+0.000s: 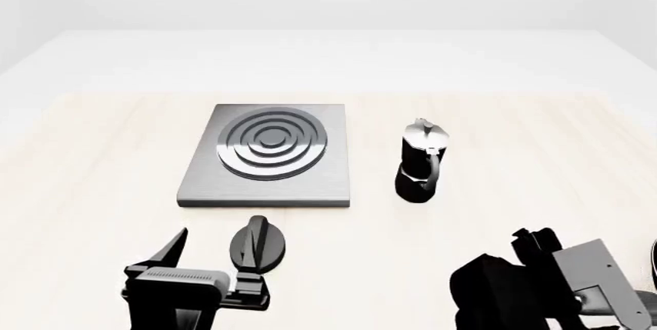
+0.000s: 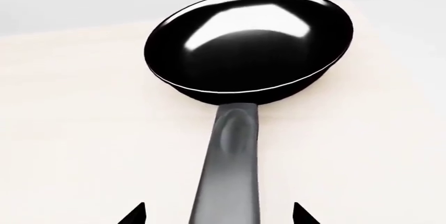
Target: Put the frying pan on the stove.
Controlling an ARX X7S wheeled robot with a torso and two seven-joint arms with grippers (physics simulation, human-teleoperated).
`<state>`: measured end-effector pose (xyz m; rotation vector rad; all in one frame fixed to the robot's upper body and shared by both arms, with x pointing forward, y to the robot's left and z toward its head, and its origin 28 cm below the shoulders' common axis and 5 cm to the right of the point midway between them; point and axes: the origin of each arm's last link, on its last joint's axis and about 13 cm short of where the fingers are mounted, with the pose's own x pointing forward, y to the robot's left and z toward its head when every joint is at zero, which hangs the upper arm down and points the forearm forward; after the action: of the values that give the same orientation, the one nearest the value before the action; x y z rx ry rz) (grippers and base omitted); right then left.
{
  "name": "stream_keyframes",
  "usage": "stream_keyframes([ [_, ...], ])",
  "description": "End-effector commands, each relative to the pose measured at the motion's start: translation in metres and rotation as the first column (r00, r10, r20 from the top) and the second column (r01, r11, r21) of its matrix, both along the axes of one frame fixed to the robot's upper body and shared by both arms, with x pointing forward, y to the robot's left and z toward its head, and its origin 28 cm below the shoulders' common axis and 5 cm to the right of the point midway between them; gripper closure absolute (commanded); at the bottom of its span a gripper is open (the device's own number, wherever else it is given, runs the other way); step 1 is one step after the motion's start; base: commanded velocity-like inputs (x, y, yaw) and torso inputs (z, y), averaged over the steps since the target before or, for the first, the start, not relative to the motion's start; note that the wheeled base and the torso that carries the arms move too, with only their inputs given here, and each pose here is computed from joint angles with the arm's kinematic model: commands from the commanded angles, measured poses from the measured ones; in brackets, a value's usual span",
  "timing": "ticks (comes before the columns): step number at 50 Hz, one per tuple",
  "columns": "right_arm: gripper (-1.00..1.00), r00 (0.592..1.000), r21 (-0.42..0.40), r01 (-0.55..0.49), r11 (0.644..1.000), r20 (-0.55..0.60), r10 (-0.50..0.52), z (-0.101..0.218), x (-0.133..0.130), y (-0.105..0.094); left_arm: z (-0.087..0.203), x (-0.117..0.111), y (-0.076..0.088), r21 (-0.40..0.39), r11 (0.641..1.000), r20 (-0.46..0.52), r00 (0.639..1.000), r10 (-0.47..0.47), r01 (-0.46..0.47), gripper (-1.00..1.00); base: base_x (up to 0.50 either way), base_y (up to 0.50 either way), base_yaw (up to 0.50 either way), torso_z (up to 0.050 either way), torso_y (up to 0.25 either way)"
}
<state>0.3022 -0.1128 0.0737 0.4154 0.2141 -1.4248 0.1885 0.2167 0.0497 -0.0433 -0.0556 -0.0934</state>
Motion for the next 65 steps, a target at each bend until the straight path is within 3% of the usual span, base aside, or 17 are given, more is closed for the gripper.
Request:
stream_keyframes([
  [1,-1.00,1.000,0.019,-0.003,1.000,-0.005,0.003,-0.003,0.003,-0.001,0.001,-0.001,0.000,-0.001,1.000,0.001,1.000,0.000,0.000,-1.00,0.00,0.00,0.00,0.000,0.000],
  [5,-1.00,1.000,0.016,0.002,1.000,-0.010,-0.002,-0.004,0.002,-0.001,0.000,-0.001,0.000,0.000,1.000,0.000,1.000,0.000,0.000,-1.00,0.00,0.00,0.00,0.000,0.000],
  [6,1.00,1.000,0.025,0.015,1.000,-0.013,-0.015,-0.005,0.001,-0.002,0.000,-0.001,0.000,0.000,1.000,0.000,1.000,0.001,-0.001,-1.00,0.00,0.00,0.00,0.000,0.000],
  [20,1.00,1.000,-0.008,0.018,1.000,0.009,-0.018,0.001,-0.006,-0.003,0.001,-0.002,0.000,-0.002,1.000,0.002,1.000,-0.002,0.002,-1.00,0.00,0.00,0.00,0.000,0.000],
  [22,1.00,1.000,-0.063,0.016,0.998,0.026,-0.015,0.005,-0.009,-0.002,0.001,-0.002,0.001,-0.003,1.000,0.002,1.000,0.001,-0.001,-1.00,0.00,0.00,0.00,0.000,0.000],
  [40,1.00,0.993,-0.210,-0.062,0.976,0.082,0.080,0.024,-0.021,0.007,0.001,-0.004,0.001,0.000,1.000,0.003,1.000,0.004,-0.004,-1.00,0.00,0.00,0.00,0.000,0.001],
  [65,1.00,0.973,-0.304,-0.147,0.941,0.125,0.193,0.043,-0.027,0.019,0.002,-0.005,0.000,0.008,1.000,0.007,1.000,-0.003,0.003,-1.00,0.00,0.00,0.00,0.000,0.001],
])
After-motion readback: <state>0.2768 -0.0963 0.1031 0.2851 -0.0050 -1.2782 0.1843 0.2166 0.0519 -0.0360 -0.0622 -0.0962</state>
